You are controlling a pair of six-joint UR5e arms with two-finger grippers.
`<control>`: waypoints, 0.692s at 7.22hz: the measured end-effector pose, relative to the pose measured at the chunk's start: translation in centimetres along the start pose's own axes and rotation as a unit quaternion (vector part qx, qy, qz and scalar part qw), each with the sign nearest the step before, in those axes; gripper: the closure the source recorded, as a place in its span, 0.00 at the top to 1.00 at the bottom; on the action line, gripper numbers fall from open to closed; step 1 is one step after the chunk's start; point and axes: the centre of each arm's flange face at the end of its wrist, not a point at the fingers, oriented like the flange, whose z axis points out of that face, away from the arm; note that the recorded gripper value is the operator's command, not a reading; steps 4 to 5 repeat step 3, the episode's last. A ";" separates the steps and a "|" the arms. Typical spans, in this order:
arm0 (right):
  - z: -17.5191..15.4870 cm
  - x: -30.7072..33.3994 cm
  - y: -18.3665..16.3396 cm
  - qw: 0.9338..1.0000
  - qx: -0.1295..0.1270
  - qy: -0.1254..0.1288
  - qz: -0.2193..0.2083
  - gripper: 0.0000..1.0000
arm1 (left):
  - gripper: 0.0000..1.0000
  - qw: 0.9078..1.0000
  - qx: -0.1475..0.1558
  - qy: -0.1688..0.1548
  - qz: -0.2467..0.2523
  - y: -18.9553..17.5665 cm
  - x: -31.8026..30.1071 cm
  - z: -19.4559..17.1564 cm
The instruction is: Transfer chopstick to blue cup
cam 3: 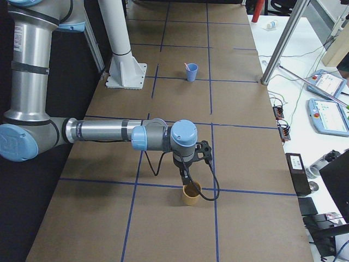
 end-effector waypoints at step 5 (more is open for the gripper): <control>-0.2 -0.2 -0.3 1.000 0.004 -0.003 -0.002 1.00 | 1.00 1.000 0.005 -0.005 0.011 -0.5 0.4 -0.6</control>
